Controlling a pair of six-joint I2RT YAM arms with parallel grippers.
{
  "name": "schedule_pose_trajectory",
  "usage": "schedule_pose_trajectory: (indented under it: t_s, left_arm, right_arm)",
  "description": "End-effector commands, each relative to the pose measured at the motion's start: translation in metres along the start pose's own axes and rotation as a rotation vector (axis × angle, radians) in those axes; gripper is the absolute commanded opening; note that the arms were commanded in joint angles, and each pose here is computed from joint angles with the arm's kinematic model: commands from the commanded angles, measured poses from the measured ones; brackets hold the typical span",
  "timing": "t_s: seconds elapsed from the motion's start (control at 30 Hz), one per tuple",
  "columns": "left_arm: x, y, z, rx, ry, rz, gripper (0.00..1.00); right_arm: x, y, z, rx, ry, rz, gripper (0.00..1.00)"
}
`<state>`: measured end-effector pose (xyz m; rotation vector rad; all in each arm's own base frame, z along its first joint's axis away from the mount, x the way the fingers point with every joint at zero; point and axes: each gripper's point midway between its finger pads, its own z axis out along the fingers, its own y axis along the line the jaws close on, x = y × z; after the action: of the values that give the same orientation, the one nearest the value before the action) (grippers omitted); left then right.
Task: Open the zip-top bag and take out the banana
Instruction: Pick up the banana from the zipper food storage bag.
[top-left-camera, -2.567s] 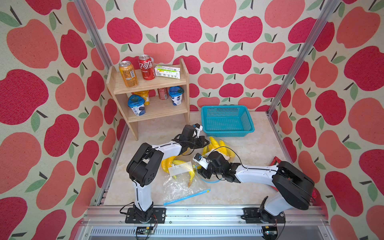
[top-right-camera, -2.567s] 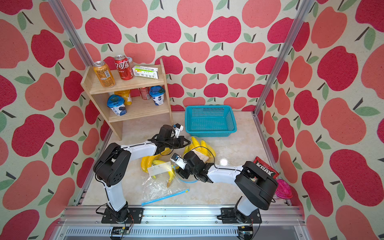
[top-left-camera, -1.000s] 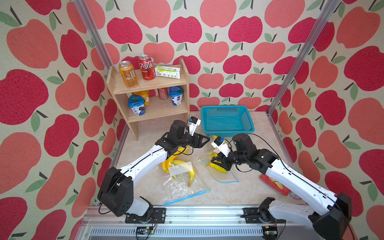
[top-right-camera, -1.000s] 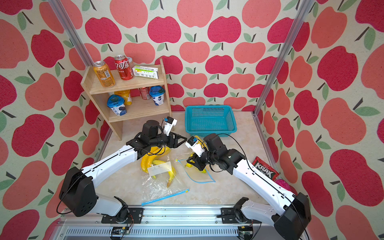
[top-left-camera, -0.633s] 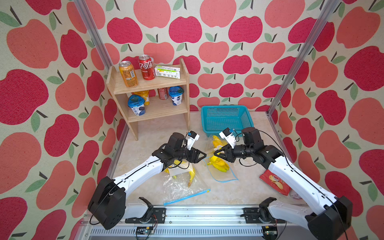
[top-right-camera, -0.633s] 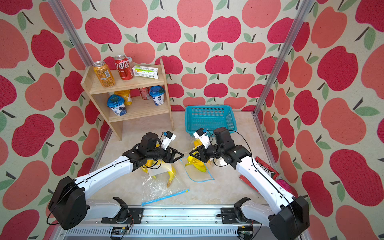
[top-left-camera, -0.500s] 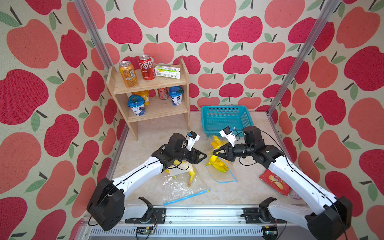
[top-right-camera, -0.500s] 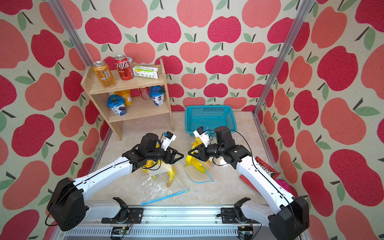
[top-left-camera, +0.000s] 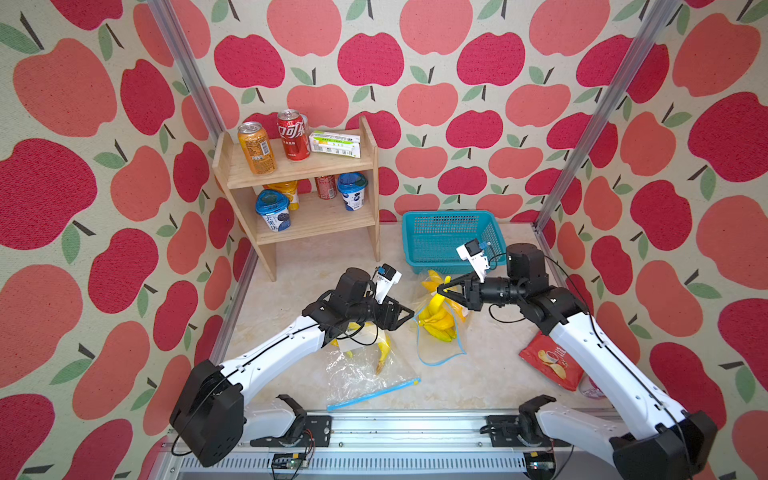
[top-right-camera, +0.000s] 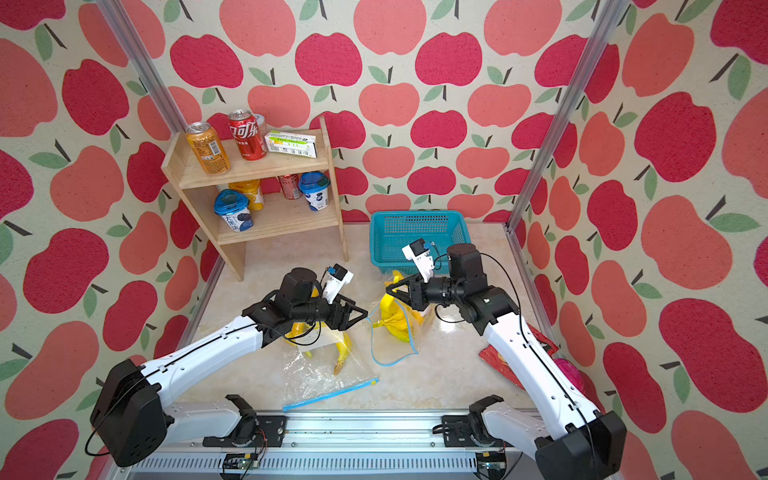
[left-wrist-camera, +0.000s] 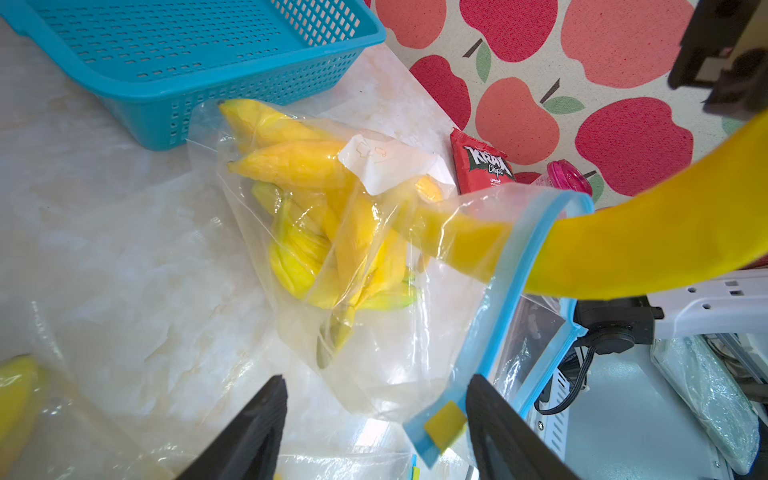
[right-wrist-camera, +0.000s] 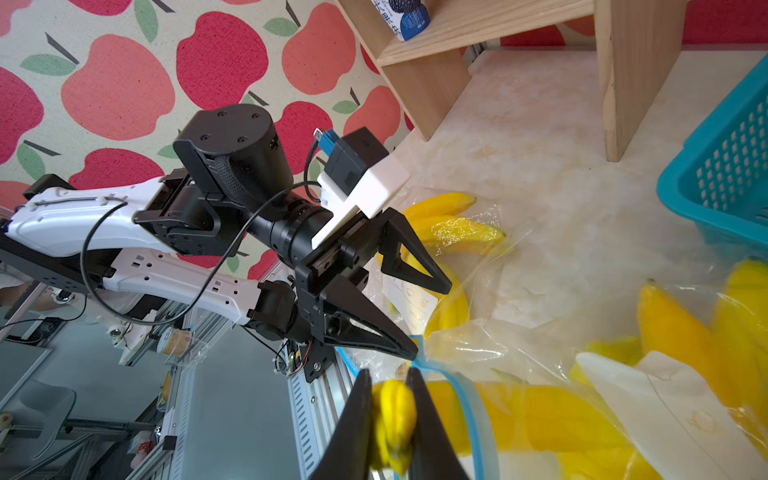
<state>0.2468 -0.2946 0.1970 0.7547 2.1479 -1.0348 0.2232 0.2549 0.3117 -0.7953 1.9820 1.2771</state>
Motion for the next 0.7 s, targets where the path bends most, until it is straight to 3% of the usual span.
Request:
schedule_pose_trajectory:
  t_s: [0.0, 0.17, 0.37, 0.5, 0.67]
  left_arm:
    - [0.011, 0.001, -0.005, -0.03, 0.028, 0.029, 0.71]
    - [0.007, -0.009, -0.004, -0.024, 0.02, 0.06, 0.71]
    - [-0.001, -0.015, -0.01, -0.058, -0.031, 0.104, 0.73]
    - [-0.012, -0.004, -0.015, -0.162, -0.058, 0.143, 0.71]
    - [-0.03, -0.001, -0.024, -0.231, -0.096, 0.267, 0.71]
  right_arm:
    - [-0.041, 0.016, -0.014, -0.027, -0.106, -0.064, 0.16]
    - [-0.062, 0.037, -0.013, -0.132, -0.09, -0.016, 0.18]
    - [-0.04, 0.02, -0.003, -0.123, -0.053, 0.053, 0.18]
    - [-0.03, 0.012, 0.0, -0.096, -0.046, 0.069, 0.18]
    - [-0.028, 0.011, -0.004, -0.063, -0.052, 0.043, 0.18]
